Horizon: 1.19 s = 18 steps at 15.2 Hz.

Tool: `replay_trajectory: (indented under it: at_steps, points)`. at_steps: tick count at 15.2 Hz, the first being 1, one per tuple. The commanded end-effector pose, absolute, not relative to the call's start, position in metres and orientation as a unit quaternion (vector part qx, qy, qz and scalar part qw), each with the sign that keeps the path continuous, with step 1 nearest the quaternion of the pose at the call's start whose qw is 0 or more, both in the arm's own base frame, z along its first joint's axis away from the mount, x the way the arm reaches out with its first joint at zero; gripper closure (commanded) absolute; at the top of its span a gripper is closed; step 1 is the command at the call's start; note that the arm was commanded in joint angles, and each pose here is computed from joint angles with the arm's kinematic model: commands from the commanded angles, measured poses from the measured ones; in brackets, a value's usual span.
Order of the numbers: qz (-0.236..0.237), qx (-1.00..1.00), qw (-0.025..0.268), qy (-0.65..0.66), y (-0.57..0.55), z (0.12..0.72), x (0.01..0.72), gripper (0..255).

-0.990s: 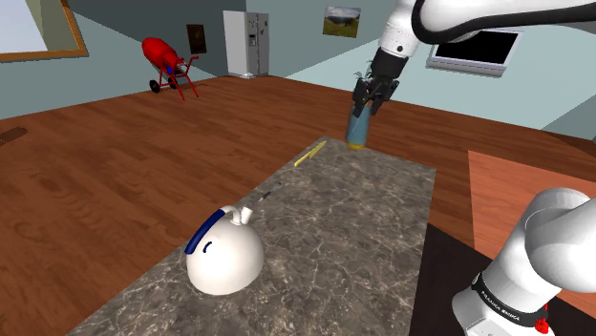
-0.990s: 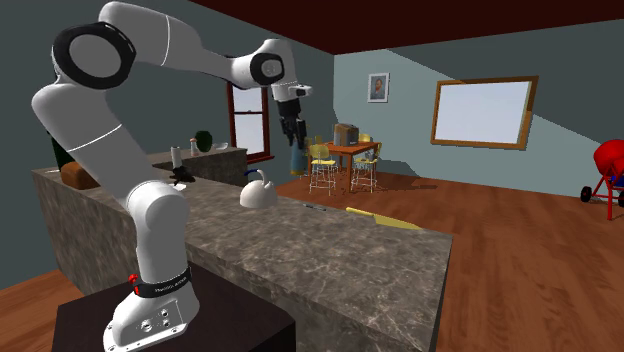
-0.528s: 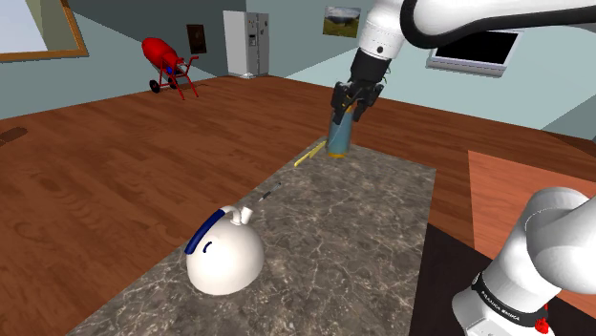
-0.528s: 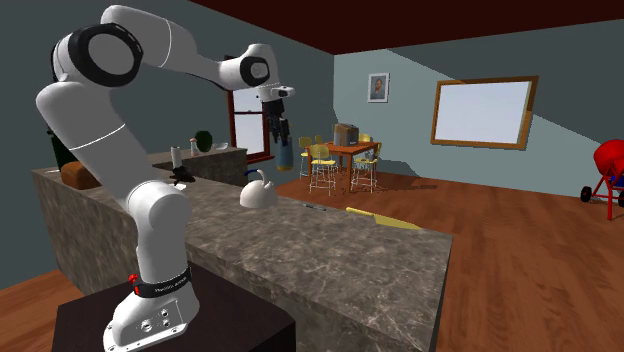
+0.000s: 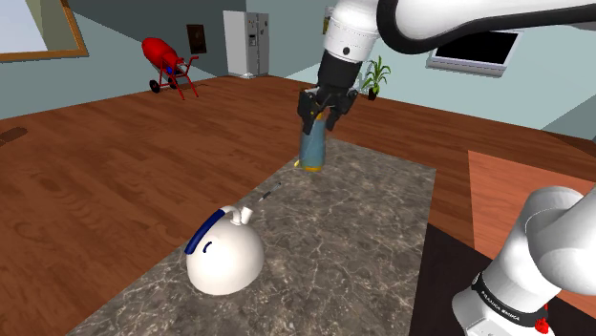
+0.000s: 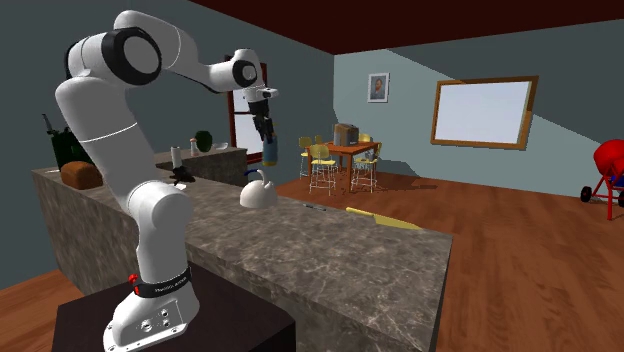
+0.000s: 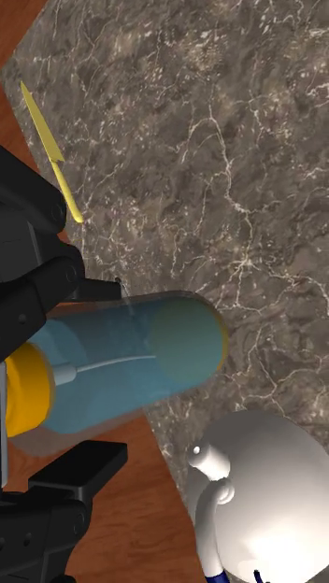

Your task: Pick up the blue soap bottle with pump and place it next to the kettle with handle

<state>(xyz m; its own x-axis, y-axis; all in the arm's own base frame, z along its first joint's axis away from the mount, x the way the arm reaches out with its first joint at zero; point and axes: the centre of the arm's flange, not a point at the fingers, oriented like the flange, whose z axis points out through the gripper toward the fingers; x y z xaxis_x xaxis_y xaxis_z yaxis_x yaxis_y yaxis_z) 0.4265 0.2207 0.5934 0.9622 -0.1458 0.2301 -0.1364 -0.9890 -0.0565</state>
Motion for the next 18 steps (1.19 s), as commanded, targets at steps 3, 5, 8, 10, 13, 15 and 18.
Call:
replay_trajectory:
  at_steps: [3,5,8,10,13,15,18]
  points:
    - [-0.118,-0.990,0.020,0.072,0.274,0.594,0.420,255]
    - [-0.118,-0.990,0.020,0.072,0.301,0.594,0.419,255]
    - [-0.118,-0.990,0.020,0.072,0.340,0.594,0.418,255]
    - [-0.118,-0.990,0.020,0.072,0.367,0.595,0.417,255]
    - [-0.118,-0.990,0.020,0.072,0.406,0.595,0.415,255]
    - [-0.118,-0.990,0.020,0.072,0.432,0.595,0.414,255]
    - [-0.118,-0.990,0.020,0.072,0.472,0.595,0.412,255]
